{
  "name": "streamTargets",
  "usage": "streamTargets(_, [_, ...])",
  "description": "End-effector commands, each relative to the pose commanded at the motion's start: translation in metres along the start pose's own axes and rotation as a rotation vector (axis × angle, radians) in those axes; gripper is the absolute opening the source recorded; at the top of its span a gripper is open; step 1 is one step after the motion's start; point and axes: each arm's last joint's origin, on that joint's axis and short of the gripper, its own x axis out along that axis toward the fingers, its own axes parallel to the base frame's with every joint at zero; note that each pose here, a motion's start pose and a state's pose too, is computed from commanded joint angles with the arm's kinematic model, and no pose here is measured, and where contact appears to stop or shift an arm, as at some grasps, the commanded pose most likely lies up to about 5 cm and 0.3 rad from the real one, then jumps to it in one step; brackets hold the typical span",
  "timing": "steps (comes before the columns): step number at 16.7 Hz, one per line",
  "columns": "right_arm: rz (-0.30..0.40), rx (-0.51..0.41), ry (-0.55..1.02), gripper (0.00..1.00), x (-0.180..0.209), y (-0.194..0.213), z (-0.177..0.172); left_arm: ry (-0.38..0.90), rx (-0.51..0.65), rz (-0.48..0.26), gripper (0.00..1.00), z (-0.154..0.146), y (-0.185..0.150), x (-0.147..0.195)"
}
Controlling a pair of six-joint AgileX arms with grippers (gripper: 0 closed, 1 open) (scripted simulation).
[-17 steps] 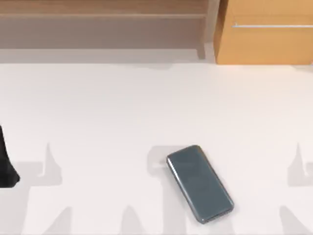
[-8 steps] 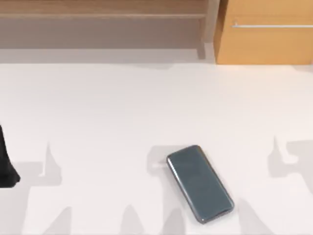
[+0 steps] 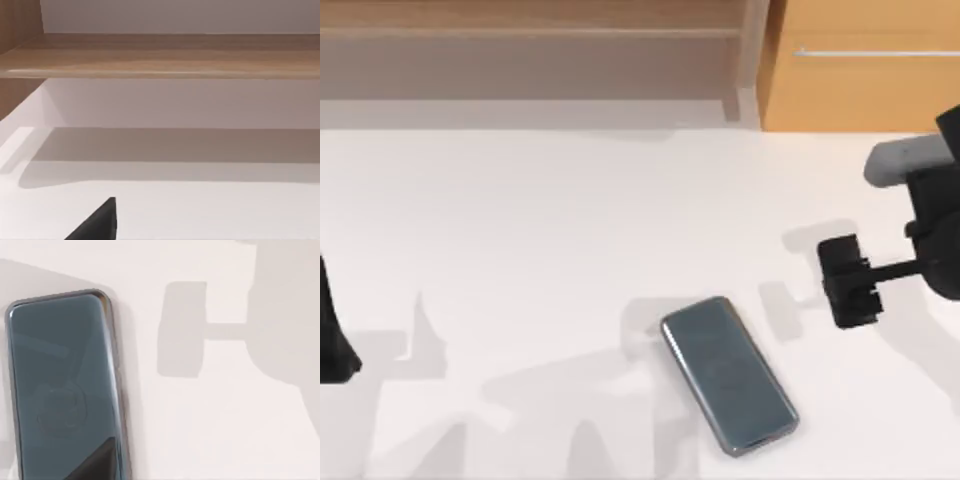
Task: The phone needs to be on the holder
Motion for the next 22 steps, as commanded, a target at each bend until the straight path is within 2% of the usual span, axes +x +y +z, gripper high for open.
streamTargets(4, [-0.023, -0.068, 0.291, 1.0, 0.05, 0.051, 0.028, 0.0, 0.0, 0.0, 1.0, 0.0, 0.0, 0.0])
streamTargets(8, [-0.047, -0.123, 0.435, 1.0, 0.083, 0.094, 0.039, 0.0, 0.0, 0.0, 1.0, 0.0, 0.0, 0.0])
streamTargets(11, [-0.058, -0.144, 0.48, 1.0, 0.097, 0.11, 0.041, 0.0, 0.0, 0.0, 1.0, 0.0, 0.0, 0.0])
streamTargets(17, [-0.059, -0.143, 0.482, 1.0, 0.099, 0.11, 0.041, 0.0, 0.0, 0.0, 1.0, 0.0, 0.0, 0.0])
streamTargets(22, [-0.057, -0.146, 0.48, 1.0, 0.138, 0.109, 0.023, 0.0, 0.0, 0.0, 1.0, 0.0, 0.0, 0.0])
